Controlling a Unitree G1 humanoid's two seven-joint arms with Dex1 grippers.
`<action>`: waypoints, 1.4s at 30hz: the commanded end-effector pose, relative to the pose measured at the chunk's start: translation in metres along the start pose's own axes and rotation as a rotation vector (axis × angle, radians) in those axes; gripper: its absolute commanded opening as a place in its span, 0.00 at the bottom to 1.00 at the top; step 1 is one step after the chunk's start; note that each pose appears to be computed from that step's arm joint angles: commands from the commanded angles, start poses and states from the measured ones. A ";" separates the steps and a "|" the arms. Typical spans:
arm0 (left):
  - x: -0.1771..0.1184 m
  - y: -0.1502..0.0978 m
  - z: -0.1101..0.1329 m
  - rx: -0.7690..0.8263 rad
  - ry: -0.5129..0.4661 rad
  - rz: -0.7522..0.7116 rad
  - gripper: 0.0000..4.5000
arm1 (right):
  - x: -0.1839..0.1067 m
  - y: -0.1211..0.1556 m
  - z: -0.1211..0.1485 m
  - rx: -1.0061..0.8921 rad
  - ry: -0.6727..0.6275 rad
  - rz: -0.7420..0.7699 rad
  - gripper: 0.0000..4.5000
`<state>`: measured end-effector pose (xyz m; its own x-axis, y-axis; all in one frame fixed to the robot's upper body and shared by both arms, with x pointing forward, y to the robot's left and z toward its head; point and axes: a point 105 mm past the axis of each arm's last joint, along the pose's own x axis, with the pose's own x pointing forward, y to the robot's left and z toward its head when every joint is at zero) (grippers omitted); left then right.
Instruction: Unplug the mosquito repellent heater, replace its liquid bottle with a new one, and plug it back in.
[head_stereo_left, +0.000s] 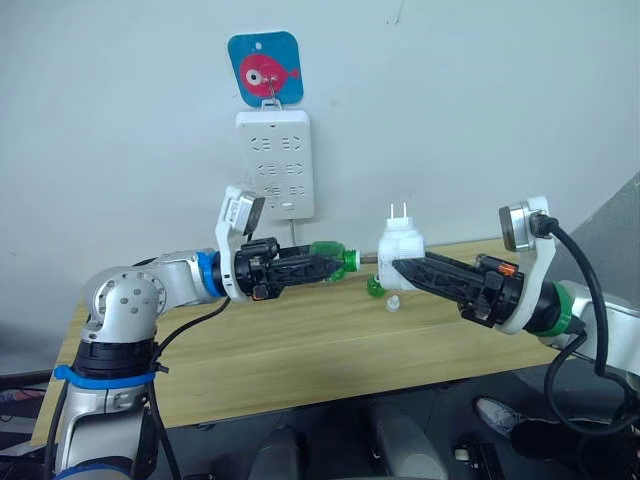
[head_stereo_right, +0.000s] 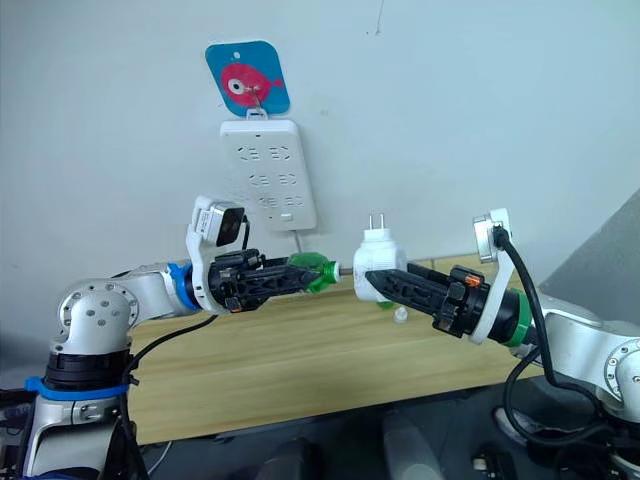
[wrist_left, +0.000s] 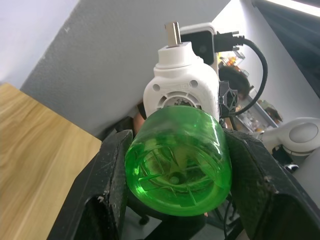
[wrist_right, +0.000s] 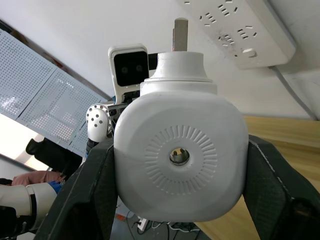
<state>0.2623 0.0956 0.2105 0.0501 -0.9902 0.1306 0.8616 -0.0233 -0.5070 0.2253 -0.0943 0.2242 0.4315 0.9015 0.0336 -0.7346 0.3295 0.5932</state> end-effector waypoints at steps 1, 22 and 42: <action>0.005 -0.010 0.005 0.034 -0.001 -0.044 0.53 | 0.001 0.012 0.003 -0.011 -0.019 0.057 0.65; 0.013 -0.011 0.007 0.030 -0.009 -0.076 0.53 | 0.007 0.019 -0.007 -0.005 0.019 0.084 0.65; 0.009 0.002 0.000 0.033 0.006 -0.021 0.53 | 0.003 0.019 -0.004 -0.022 0.021 0.086 0.65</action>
<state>0.2643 0.0895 0.2054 0.0322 -0.9920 0.1224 0.8630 -0.0342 -0.5040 0.2236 -0.0914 0.2223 0.4177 0.9082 0.0285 -0.7355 0.3195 0.5975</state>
